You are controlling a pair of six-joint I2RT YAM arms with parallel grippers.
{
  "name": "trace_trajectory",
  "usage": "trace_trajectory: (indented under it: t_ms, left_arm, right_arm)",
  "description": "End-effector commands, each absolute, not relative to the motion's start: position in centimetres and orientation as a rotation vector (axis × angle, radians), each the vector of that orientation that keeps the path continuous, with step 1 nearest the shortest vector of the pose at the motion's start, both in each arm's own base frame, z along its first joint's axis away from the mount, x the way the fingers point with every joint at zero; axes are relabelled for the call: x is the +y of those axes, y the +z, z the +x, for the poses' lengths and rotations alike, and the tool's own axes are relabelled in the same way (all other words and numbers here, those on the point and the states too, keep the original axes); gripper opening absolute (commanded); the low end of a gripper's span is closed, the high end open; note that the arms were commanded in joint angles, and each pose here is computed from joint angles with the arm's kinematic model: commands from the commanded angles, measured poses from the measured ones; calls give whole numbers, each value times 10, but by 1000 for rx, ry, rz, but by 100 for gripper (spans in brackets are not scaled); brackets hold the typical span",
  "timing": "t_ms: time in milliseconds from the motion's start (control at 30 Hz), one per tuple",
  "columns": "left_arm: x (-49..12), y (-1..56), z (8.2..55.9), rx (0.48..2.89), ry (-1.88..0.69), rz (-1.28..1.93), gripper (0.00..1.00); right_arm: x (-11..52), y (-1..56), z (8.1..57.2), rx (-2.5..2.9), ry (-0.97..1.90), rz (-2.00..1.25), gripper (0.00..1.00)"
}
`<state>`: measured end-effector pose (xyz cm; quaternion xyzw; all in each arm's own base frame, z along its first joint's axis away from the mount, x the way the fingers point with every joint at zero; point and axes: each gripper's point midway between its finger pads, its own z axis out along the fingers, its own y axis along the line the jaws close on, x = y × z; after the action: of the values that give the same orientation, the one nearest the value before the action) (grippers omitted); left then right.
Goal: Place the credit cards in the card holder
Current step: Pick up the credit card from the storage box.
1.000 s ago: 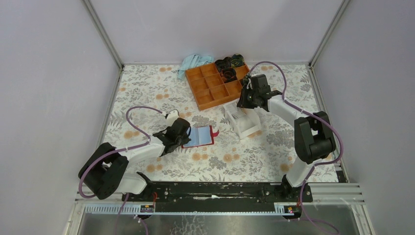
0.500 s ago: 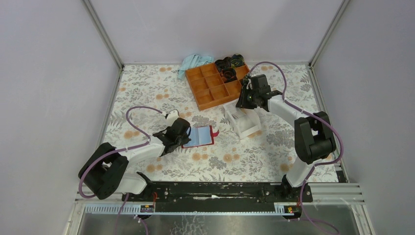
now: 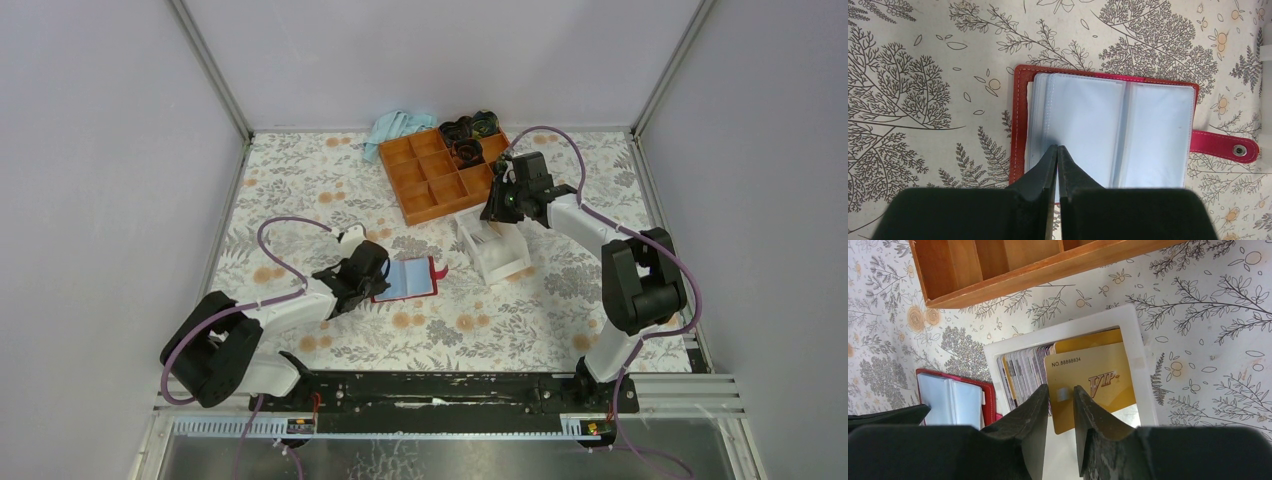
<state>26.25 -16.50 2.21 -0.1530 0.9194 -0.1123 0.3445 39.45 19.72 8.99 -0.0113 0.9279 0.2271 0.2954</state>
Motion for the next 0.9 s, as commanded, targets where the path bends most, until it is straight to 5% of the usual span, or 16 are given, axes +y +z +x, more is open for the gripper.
trace_trajectory:
  t_ms: [0,867]
  left_arm:
    - [-162,18,261,2403,-277,-386,7]
    - [-165,18,262,2405,-283,-385,8]
  right_arm:
    - [206,119,394,2400,677,-45,31]
    - [187,133,398,2378,538,-49,22]
